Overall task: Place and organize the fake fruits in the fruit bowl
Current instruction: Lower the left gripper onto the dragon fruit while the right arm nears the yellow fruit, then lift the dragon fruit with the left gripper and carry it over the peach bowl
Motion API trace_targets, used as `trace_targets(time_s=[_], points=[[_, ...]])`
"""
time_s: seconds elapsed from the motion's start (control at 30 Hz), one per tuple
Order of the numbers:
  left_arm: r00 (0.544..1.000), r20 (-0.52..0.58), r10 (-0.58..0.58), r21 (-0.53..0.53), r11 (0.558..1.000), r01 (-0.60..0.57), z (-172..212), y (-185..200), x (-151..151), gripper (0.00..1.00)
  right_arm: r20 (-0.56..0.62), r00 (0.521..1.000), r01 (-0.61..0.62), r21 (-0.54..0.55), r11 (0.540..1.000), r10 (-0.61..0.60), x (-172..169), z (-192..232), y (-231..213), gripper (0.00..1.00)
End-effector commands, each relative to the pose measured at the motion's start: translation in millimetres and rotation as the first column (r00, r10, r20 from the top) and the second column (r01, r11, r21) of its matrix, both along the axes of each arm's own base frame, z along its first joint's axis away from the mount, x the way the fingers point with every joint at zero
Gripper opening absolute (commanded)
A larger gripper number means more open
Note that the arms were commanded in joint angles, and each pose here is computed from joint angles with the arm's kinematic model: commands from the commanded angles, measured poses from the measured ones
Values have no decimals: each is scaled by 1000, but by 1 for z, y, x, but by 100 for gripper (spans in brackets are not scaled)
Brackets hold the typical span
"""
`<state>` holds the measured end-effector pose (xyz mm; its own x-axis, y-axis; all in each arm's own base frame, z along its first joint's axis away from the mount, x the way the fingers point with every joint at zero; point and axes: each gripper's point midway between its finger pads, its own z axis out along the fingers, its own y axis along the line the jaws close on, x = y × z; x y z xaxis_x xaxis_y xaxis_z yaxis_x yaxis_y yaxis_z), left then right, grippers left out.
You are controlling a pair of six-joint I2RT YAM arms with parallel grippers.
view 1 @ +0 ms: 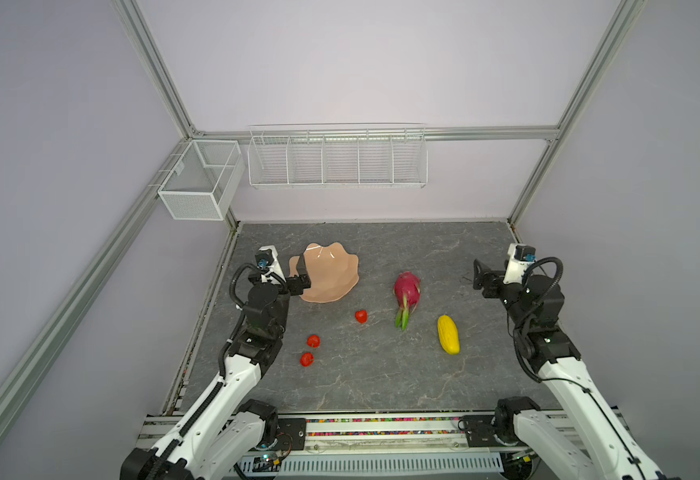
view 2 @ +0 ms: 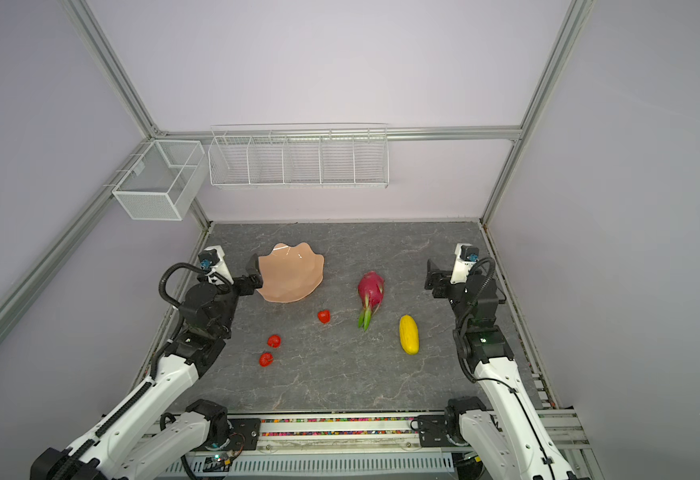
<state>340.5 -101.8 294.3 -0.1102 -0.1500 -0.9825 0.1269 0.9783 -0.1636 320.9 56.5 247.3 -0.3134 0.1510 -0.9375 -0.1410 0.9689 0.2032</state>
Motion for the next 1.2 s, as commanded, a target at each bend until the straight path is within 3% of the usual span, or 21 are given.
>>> trace_targets(time_s=[0.0,0.1,0.23,0.47,0.63,0.83,1.17], points=[[872,-439,-216,-3,971,239,-96,-66,-30,95,-376,903,-151,174,973,207,-56,-98,44,88],[812,-489,-318,17,928,373,-108,-123,-52,97,-410,866,-222,200,954,287,-85,-109,63,88],[740,-521,-426,-49,880,472,-121,-181,-65,98,-381,861,-257,246,935,337,-115,-105,71,88],[686,-536,-491,-72,837,543,-132,-258,-51,99,-350,854,-285,308,908,386,-143,-103,72,88],[713,-559,-422,-47,875,482,-143,-289,-19,99,-356,836,-305,329,894,417,-147,-105,77,88],[693,-640,-333,13,896,443,-167,-314,5,99,-329,846,-315,325,891,419,-149,-98,76,88],[677,-712,-187,111,922,371,-212,-320,25,99,-314,849,-322,331,887,425,-152,-95,76,88]])
